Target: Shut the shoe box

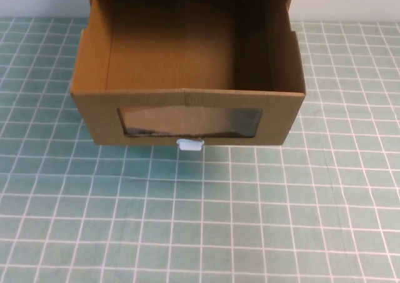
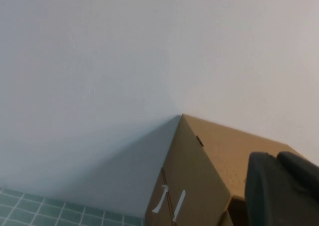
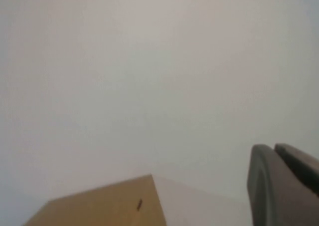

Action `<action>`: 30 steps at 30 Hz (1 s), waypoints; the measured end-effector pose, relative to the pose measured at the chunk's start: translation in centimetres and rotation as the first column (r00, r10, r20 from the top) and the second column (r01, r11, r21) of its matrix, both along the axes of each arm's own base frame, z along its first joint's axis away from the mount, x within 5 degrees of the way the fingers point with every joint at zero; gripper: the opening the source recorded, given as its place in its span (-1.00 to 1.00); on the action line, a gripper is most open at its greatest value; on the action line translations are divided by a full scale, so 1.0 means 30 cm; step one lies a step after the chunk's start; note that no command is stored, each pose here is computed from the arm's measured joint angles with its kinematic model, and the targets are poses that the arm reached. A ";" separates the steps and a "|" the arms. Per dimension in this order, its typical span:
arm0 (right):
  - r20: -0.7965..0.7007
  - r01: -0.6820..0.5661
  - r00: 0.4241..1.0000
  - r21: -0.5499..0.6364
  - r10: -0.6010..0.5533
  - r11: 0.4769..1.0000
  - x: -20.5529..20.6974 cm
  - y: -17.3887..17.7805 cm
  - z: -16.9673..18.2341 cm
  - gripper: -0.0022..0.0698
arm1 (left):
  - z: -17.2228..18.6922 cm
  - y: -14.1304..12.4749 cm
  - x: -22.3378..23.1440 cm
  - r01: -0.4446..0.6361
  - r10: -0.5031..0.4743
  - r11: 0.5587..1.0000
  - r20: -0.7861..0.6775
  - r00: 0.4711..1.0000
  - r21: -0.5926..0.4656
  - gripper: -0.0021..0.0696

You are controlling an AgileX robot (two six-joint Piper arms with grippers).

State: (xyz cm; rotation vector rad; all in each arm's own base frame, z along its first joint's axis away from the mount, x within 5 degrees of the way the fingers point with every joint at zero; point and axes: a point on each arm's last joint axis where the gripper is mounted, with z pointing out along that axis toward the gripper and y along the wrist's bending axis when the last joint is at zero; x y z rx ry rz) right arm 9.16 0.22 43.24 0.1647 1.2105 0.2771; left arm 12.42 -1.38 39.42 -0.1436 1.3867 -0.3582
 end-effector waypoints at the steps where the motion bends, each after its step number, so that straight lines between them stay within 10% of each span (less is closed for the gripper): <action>1: -0.032 0.004 0.999 -0.015 -0.005 1.000 0.028 0.001 -0.010 -0.98 | -0.011 -0.004 0.034 0.002 -0.002 1.000 -0.018 1.000 0.007 -0.95; 12: -0.381 -0.042 0.922 0.081 0.070 0.996 0.249 0.027 -0.147 -0.98 | 0.012 -0.071 0.299 0.053 -0.026 0.987 -0.176 0.984 0.150 -0.95; 17: -0.534 -0.195 0.840 -0.134 0.095 0.971 0.294 0.100 -0.174 -0.98 | 0.146 -0.167 0.391 0.121 -0.074 0.961 -0.192 0.979 0.247 -0.95; 21: -0.656 -0.410 0.749 -0.352 0.090 0.842 0.335 0.178 -0.161 -0.98 | 0.220 -0.257 0.451 0.179 -0.115 0.927 -0.207 0.972 0.329 -0.95; 30: -0.773 -0.802 0.577 -0.475 0.265 0.362 0.369 0.381 -0.171 -0.98 | 0.232 -0.412 0.554 0.403 -0.262 0.819 -0.359 0.896 0.409 -0.95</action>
